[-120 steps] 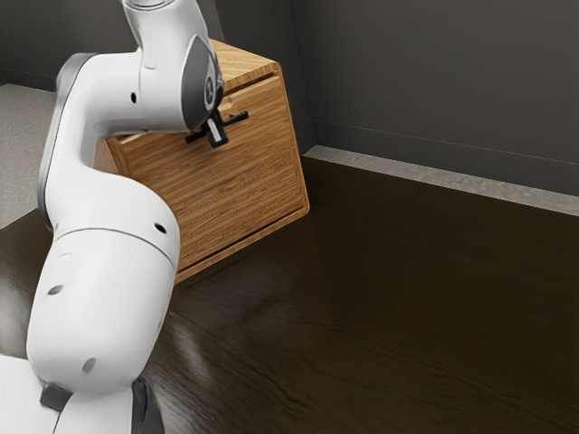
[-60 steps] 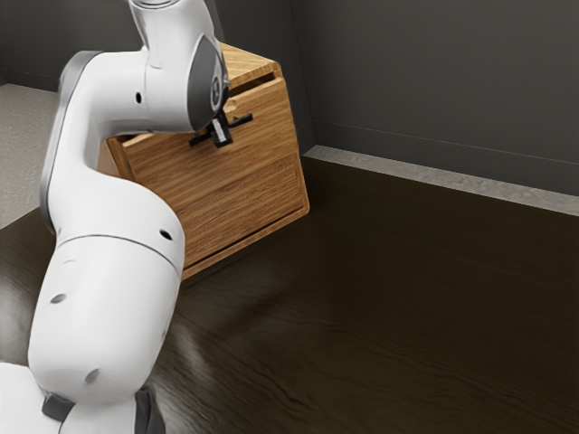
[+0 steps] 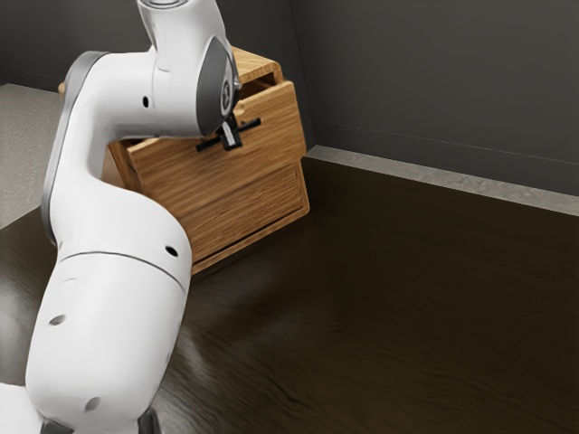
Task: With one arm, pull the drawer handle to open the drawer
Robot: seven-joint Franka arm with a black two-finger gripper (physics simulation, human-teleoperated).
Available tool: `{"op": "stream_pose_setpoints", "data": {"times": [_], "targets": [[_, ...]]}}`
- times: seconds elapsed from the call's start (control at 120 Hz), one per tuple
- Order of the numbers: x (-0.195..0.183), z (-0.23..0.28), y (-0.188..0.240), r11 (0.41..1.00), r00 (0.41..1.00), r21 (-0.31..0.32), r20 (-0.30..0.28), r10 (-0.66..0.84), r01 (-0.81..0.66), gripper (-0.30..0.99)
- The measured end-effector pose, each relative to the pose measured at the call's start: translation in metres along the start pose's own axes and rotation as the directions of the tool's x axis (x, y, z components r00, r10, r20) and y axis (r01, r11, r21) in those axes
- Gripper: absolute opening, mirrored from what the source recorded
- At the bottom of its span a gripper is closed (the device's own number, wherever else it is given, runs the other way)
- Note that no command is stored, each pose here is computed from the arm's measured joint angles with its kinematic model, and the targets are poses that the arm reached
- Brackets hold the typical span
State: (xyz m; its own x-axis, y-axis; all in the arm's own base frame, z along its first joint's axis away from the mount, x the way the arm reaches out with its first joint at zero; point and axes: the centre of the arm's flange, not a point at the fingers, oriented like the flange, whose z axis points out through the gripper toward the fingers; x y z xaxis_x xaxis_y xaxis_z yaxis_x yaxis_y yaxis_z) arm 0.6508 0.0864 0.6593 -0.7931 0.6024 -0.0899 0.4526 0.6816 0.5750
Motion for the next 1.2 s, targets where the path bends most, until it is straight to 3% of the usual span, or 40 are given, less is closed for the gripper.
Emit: {"op": "stream_pose_setpoints", "data": {"times": [1.2], "targets": [[0.001,-0.022,-0.034,1.000,1.000,-0.003,-0.031,-0.004,0.004,0.11]]}}
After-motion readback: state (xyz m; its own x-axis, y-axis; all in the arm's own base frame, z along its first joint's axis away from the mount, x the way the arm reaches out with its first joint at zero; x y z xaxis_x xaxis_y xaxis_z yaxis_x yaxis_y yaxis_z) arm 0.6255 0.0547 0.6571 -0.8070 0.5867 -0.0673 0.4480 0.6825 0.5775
